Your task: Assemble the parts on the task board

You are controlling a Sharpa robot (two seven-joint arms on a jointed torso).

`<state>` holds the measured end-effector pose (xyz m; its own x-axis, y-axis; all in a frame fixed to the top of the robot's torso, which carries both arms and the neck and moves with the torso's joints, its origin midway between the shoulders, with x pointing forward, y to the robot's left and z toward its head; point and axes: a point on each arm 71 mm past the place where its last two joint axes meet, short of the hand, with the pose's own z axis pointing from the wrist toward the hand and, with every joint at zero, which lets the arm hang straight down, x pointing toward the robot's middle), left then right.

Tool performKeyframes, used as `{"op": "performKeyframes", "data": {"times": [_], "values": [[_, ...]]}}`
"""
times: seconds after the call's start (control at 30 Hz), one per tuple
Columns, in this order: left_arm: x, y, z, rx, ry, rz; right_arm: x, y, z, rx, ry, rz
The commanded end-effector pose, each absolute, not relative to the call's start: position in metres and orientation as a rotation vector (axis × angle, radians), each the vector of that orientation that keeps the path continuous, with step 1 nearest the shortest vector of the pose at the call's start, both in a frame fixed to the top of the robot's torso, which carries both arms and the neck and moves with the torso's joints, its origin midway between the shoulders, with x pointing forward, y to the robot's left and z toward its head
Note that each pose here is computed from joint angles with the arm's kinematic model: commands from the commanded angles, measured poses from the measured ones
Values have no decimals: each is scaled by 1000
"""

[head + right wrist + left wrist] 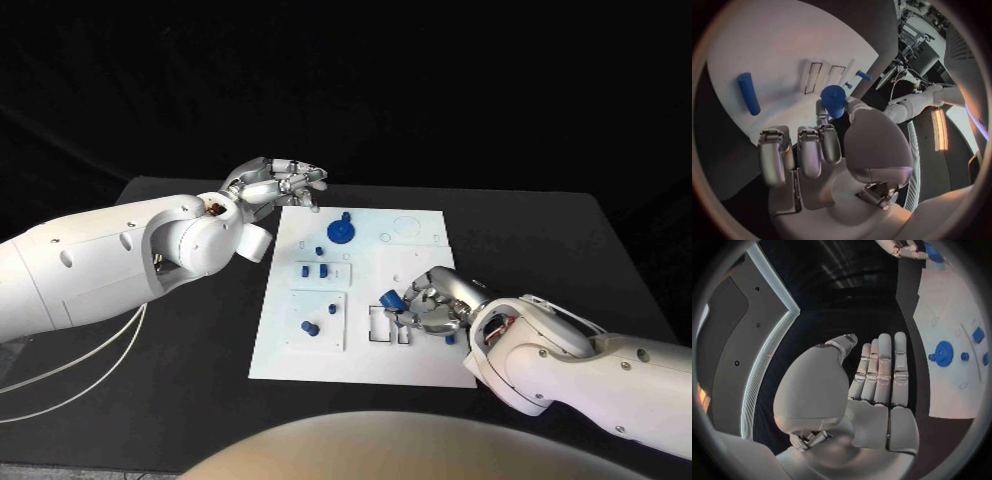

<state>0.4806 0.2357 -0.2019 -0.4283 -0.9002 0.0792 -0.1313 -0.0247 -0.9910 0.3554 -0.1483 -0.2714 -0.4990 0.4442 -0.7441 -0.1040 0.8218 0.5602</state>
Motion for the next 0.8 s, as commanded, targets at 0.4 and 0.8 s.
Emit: {"op": "performKeyframes", "data": {"times": [0.4, 0.8], "values": [[480, 233, -201, -1091, 1611, -1540, 353, -134, -284, 262, 2125, 686], [480, 234, -201, -1092, 1611, -1538, 358, -136, -286, 253, 2099, 644]]}}
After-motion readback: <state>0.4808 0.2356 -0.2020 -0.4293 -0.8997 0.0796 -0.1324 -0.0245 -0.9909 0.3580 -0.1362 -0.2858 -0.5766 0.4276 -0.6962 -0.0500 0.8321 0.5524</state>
